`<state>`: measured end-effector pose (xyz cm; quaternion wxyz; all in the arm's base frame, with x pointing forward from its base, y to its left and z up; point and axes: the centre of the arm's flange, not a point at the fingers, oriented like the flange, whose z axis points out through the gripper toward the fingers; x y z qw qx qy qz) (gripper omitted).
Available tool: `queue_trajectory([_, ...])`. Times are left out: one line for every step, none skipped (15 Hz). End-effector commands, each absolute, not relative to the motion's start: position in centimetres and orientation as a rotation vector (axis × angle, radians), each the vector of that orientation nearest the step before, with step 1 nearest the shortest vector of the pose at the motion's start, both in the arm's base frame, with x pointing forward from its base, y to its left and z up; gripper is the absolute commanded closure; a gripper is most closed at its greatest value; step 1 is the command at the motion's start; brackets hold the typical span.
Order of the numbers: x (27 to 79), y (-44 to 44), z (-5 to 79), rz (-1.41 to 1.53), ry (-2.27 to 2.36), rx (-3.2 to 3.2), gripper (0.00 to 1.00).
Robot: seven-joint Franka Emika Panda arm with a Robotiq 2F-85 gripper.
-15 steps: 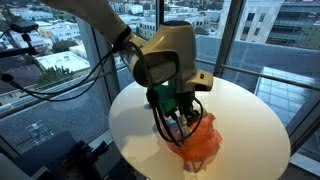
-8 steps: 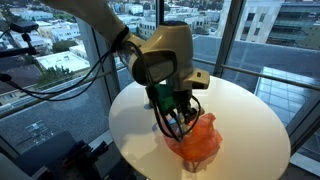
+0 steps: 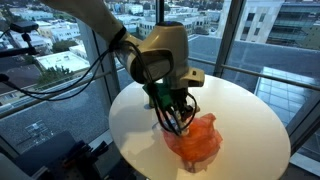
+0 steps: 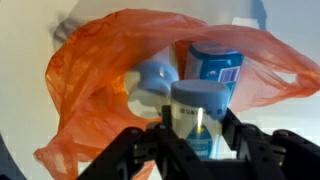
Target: Pick up the white bottle from the table and put it in the orange plastic bag.
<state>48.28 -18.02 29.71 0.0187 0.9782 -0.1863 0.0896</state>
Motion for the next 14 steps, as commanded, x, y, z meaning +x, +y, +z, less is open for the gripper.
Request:
queue_trajectory([47.3,-17.5,28.8,0.258,-0.558,3.076,0.74])
queue_trajectory([47.4,-17.3,28.9,0.264,-0.562,3.082,0.74])
queue_trajectory([47.5,-17.0,29.0,0.272,-0.574,3.090,0.74])
queue_trajectory([47.6,-16.8,29.0,0.277,-0.593,3.097,0.74])
queue_trajectory([47.6,-16.6,29.0,0.280,-0.611,3.103,0.74])
queue_trajectory([47.7,-16.4,29.1,0.285,-0.628,3.108,0.74])
queue_trajectory([47.8,-16.3,29.1,0.293,-0.646,3.115,0.74])
queue_trajectory([47.9,-16.2,29.2,0.298,-0.665,3.119,0.74])
queue_trajectory([48.0,-16.1,29.2,0.304,-0.679,3.121,0.74])
queue_trajectory([48.1,-16.1,29.2,0.304,-0.694,3.124,0.74])
queue_trajectory([48.1,-16.1,29.2,0.308,-0.707,3.124,0.74])
queue_trajectory([48.2,-16.2,29.2,0.311,-0.718,3.125,0.74])
queue_trajectory([48.2,-16.3,29.4,0.321,-0.725,3.127,0.74])
queue_trajectory([48.2,-16.3,29.6,0.328,-0.731,3.128,0.74])
